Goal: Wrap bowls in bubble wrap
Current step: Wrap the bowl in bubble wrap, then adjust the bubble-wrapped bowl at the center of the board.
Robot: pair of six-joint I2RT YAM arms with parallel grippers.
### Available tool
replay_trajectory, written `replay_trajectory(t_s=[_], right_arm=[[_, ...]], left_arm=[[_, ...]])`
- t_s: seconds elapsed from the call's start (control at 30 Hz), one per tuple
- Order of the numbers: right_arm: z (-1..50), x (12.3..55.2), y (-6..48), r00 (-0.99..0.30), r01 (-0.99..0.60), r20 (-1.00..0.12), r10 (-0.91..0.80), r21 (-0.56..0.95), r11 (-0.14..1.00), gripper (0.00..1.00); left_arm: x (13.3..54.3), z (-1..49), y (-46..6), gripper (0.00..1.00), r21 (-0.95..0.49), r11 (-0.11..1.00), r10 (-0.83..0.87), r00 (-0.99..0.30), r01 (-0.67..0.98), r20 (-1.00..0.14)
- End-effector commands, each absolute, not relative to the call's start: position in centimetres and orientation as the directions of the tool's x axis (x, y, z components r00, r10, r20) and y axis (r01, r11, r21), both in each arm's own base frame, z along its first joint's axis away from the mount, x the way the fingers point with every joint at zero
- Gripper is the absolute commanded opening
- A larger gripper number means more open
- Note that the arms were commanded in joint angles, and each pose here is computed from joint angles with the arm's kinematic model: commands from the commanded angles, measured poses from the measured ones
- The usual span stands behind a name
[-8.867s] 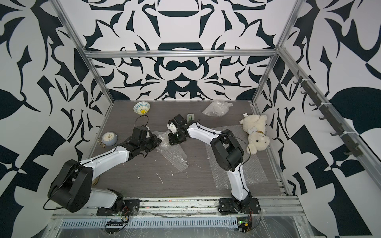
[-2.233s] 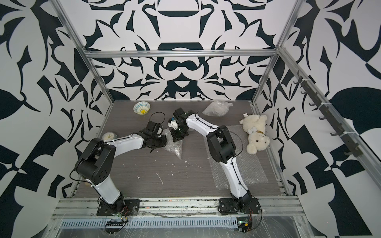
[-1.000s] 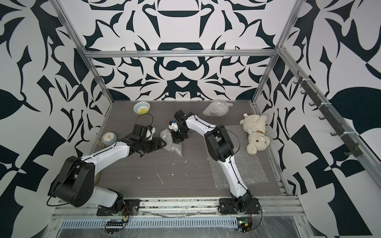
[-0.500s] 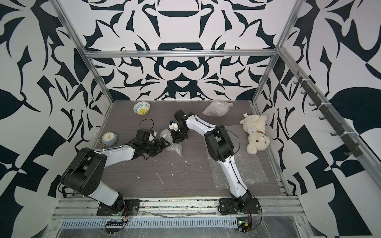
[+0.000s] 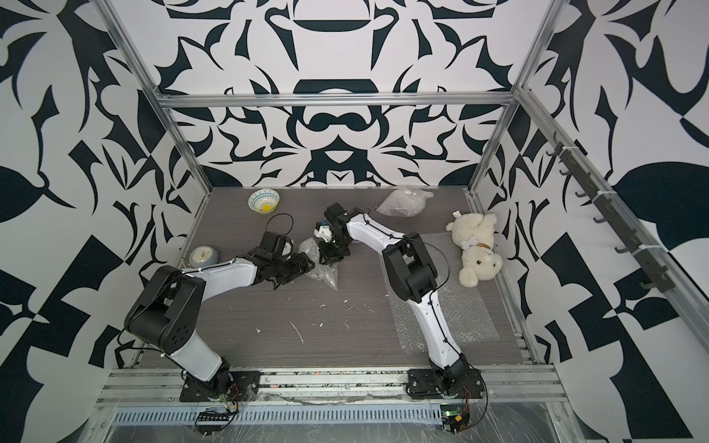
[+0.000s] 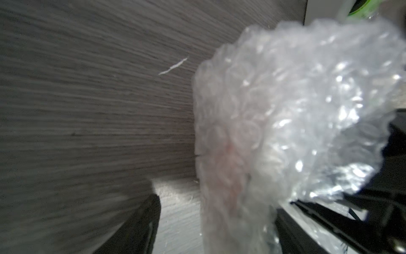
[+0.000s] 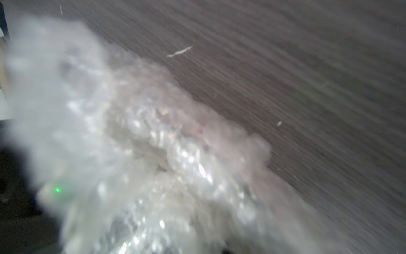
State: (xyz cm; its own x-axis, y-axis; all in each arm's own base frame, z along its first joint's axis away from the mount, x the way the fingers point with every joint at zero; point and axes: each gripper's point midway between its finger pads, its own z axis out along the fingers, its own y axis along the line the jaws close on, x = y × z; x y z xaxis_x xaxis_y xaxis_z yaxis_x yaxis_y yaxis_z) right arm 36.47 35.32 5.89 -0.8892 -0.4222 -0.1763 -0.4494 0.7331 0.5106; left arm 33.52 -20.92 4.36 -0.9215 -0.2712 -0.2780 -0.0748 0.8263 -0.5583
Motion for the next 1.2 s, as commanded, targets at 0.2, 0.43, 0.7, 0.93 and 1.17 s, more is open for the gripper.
replay_trajectory(t_s=[0.2,0.43,0.7,0.93,1.17], right_arm=[[10.9,41.2,31.6,-0.88,-0.463,-0.326,-0.345,0.428,0.776,0.28],[9.9,43.5,32.1,-0.886,-0.45,-0.328,-0.327,0.443,0.775,0.29],[10.5,43.3,32.7,-0.872,-0.48,-0.346,-0.346,0.462,0.746,0.34],[10.7,44.5,33.3,-0.881,-0.458,-0.374,-0.291,0.517,0.723,0.4],[7.1,42.8,34.7,-0.903,-0.428,-0.293,-0.314,0.548,0.719,0.37]], left_arm=[[33.2,3.2,-19.6,0.75,-0.466,0.882,-0.219,-0.935,-0.067,-0.279],[33.4,3.4,-19.8,0.75,-0.465,0.883,-0.209,-0.936,-0.057,-0.282],[33.5,3.5,-19.8,0.75,-0.462,0.886,-0.202,-0.937,-0.05,-0.286],[33.9,3.5,-20.1,0.76,-0.464,0.885,-0.197,-0.938,-0.043,-0.287],[34.4,4.1,-20.0,0.78,-0.453,0.89,-0.197,-0.934,-0.042,-0.3]])
